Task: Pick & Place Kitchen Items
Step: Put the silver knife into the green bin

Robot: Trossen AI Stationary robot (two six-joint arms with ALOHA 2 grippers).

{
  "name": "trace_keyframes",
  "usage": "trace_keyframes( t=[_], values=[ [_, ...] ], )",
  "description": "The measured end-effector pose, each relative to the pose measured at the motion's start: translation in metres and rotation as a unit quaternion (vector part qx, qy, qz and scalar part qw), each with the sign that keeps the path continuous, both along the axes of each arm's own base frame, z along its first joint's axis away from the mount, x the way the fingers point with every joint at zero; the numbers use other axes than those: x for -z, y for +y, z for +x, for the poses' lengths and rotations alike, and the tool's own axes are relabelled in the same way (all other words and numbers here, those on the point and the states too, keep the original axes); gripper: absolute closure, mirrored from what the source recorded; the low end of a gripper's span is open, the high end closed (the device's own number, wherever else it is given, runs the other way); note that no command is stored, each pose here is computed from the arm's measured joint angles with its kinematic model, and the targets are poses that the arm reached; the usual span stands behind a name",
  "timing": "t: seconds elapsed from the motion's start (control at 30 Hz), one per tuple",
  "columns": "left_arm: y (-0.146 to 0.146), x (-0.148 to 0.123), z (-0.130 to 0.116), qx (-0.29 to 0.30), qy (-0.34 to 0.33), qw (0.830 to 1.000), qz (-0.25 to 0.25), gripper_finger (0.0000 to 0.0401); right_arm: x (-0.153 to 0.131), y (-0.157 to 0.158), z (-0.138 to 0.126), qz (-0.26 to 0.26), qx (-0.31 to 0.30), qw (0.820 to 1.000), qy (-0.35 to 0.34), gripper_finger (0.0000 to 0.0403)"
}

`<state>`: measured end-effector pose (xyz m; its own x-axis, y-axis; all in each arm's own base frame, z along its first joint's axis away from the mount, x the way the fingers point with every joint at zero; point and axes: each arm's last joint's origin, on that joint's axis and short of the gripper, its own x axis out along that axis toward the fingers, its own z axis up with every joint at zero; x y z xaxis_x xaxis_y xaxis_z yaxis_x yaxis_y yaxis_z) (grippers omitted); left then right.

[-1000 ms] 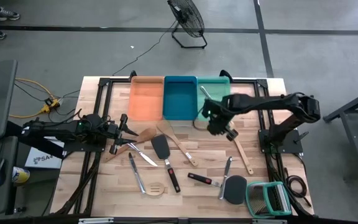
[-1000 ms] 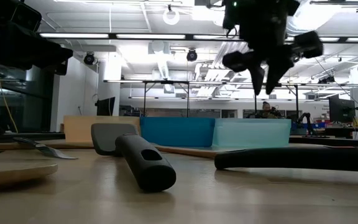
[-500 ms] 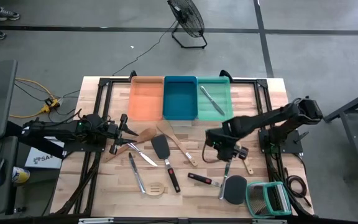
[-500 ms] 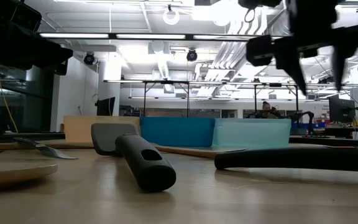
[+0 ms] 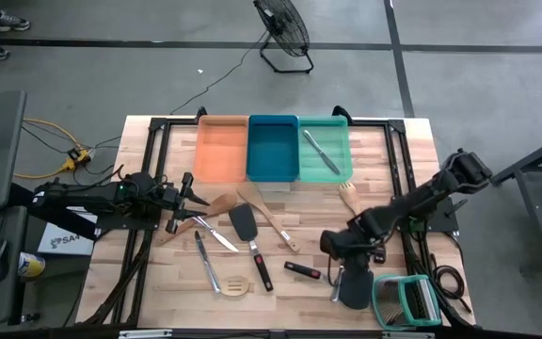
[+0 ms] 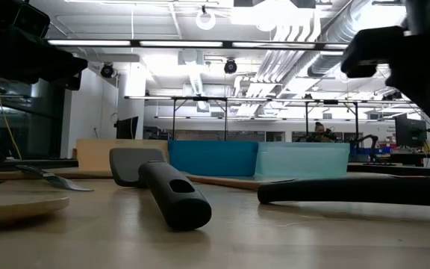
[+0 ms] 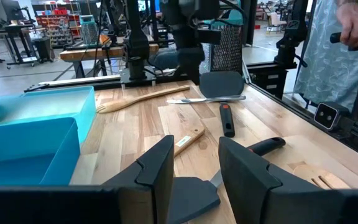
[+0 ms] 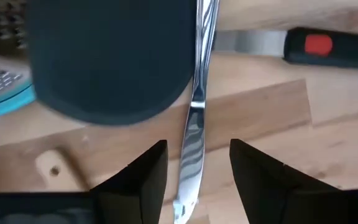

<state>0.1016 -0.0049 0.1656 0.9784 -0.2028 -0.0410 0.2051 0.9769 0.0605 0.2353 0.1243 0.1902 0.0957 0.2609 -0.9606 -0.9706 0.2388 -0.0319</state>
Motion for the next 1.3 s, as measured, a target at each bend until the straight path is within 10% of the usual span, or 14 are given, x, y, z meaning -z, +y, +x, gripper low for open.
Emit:
trace_keyframes(
  t=[1.3],
  values=[
    [0.0, 0.0, 0.0, 0.0, 0.0, 1.0, 0.0, 0.0276, 0.037, 0.032, 0.004, -0.021, 0.082, 0.996, -0.011, 0.0241]
  ],
)
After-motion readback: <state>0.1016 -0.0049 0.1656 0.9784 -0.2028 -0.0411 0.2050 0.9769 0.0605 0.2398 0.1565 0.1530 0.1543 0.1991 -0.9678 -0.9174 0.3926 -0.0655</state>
